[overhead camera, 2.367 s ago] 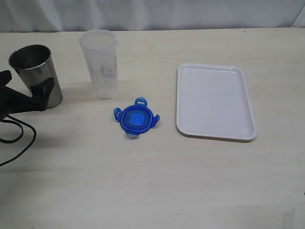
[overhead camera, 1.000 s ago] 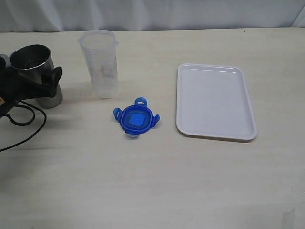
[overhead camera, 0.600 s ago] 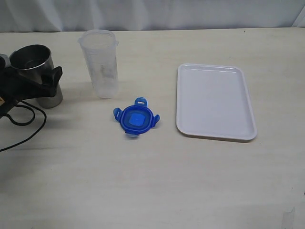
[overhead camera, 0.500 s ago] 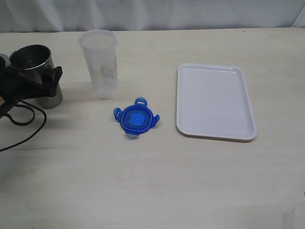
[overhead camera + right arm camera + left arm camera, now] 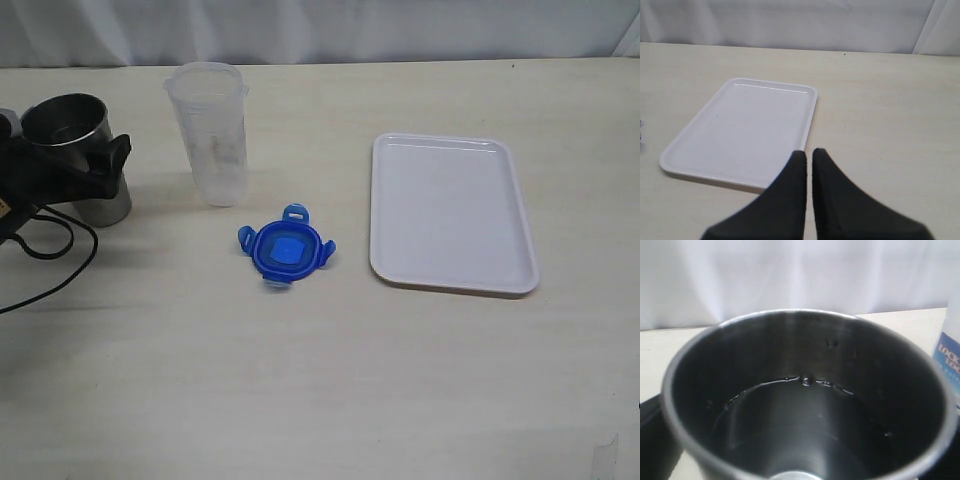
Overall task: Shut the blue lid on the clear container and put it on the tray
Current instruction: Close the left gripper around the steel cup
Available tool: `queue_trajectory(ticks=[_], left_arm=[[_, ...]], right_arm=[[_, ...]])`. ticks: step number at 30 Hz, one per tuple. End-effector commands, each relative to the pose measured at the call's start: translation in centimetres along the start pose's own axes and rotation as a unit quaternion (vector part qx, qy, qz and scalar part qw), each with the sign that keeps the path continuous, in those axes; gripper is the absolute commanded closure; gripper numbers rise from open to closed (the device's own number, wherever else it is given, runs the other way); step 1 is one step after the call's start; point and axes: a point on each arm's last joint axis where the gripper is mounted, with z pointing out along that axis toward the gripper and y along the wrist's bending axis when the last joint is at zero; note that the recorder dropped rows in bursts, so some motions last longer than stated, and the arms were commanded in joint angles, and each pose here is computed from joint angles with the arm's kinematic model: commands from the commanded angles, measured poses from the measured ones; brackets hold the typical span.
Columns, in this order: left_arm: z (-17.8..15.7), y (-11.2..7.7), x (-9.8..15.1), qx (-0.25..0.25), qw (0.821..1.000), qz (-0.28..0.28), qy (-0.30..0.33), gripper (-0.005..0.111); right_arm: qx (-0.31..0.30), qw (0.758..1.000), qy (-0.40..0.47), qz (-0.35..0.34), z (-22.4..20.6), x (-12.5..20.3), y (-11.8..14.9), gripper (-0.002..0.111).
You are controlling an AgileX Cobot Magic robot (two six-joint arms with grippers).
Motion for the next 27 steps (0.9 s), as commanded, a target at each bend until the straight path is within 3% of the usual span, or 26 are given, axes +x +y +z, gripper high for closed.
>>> queue_trajectory(ticks=[1, 24, 26, 27], left_arm=[[0.17, -0.04, -0.22, 0.004, 1.0, -0.002, -0.009, 0.003], [0.17, 0.03, -0.18, 0.0, 1.0, -0.004, -0.008, 0.003], [0.17, 0.03, -0.18, 0.0, 1.0, -0.004, -0.008, 0.009], [0.17, 0.03, -0.18, 0.0, 1.0, -0.004, -0.008, 0.019]], right_arm=[[-0.001, 1.0, -0.007, 0.001, -0.01, -0.04, 0.02, 0.104], [-0.001, 1.0, -0.007, 0.001, -0.01, -0.04, 0.02, 0.104], [-0.001, 1.0, -0.007, 0.001, -0.01, -0.04, 0.02, 0.104], [-0.001, 1.0, -0.007, 0.001, -0.01, -0.04, 0.02, 0.104]])
